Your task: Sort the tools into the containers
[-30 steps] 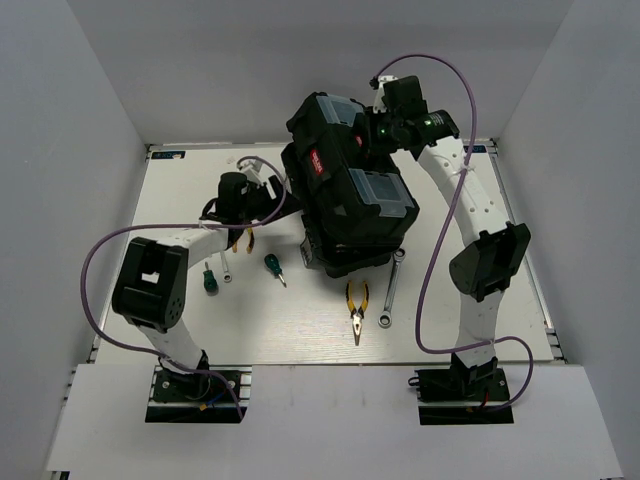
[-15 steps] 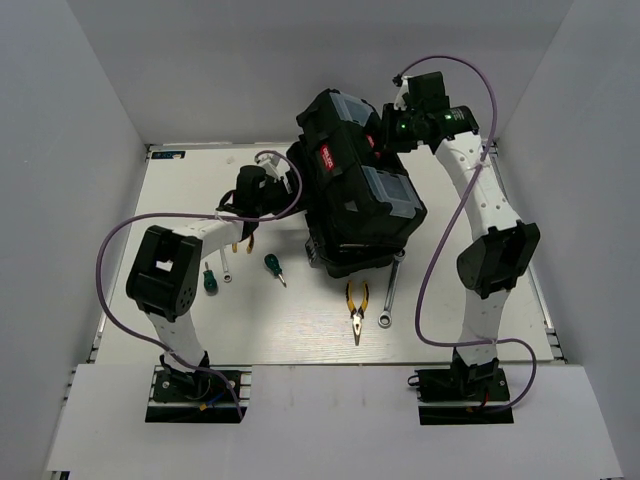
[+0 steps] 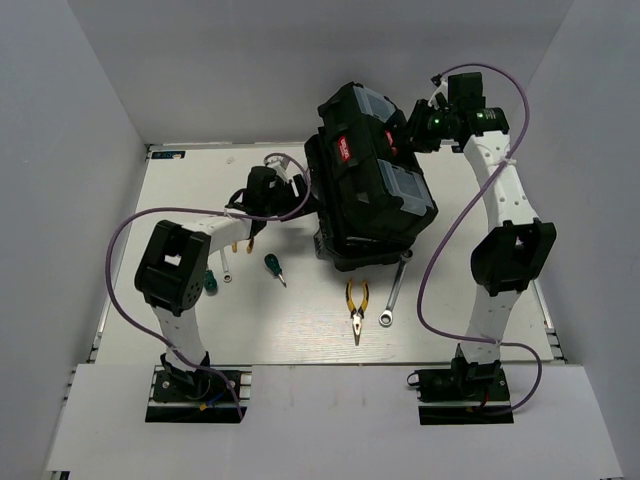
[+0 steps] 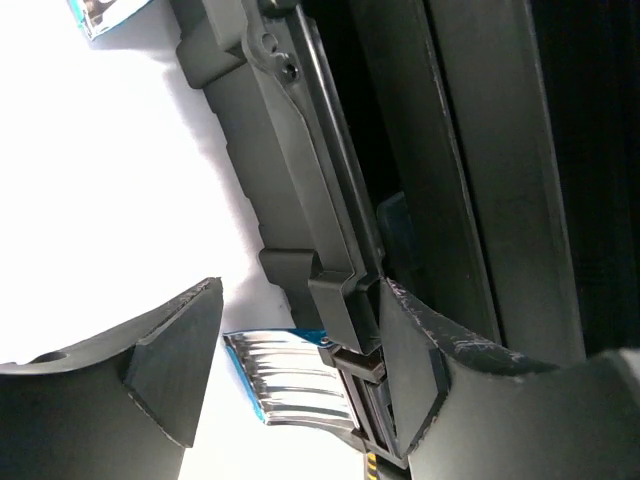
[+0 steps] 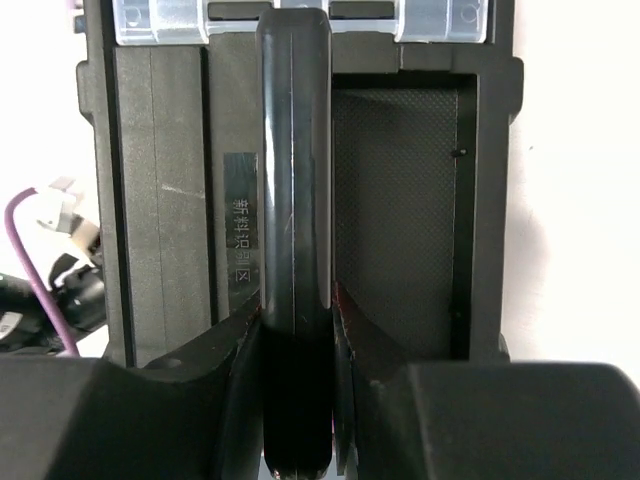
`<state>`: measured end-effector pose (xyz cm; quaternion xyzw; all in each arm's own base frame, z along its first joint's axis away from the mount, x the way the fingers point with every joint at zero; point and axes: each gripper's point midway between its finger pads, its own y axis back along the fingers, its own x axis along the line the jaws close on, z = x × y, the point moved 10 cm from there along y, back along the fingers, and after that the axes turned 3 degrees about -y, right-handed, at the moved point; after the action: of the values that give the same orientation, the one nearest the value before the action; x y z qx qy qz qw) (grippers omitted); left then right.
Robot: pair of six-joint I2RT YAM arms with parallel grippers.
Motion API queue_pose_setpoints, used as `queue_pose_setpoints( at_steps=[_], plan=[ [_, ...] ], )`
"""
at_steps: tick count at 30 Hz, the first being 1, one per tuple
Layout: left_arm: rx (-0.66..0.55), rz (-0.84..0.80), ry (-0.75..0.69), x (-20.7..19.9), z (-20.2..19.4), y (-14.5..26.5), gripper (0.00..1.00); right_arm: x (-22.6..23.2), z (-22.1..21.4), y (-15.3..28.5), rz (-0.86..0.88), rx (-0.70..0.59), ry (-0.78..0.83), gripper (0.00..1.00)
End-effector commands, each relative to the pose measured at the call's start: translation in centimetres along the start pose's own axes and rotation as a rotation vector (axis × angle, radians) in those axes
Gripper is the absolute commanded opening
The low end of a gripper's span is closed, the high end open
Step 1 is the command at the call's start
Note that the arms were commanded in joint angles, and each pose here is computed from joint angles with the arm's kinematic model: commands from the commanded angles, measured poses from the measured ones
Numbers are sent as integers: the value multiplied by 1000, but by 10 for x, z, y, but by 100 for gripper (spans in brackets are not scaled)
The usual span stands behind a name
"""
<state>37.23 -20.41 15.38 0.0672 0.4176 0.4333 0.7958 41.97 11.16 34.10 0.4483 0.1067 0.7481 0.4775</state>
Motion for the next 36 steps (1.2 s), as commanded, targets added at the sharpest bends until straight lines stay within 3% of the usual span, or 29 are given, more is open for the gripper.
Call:
queue_pose_setpoints(
  at_steps=[1, 11, 15, 18, 21, 22, 26, 31, 36],
  plan=[
    [48, 11, -34, 0, -5, -7, 73, 47, 47, 73, 240, -330, 72, 0],
    [66, -131, -129, -27, -5, -23, 72, 33, 35, 53, 270, -247, 29, 0],
    [123, -69, -176, -31, -9, -34, 69, 33, 33, 52, 273, -240, 29, 0],
    [160, 34, -196, -25, -11, -40, 61, 32, 33, 54, 271, -244, 37, 0],
    [186, 117, -230, -24, -15, -42, 41, 32, 34, 59, 254, -260, 57, 0],
    [178, 131, -232, -25, -12, -42, 29, 32, 35, 62, 248, -269, 65, 0],
    [131, 219, -235, -20, -2, -35, 9, 22, 44, 78, 152, -336, 114, 0],
    [89, 315, -233, -10, 16, -23, 7, 1, 49, 93, 61, -386, 142, 0],
    [64, 337, -213, -2, 29, -13, 7, -51, 50, 97, -92, -408, 145, 0]
  ],
)
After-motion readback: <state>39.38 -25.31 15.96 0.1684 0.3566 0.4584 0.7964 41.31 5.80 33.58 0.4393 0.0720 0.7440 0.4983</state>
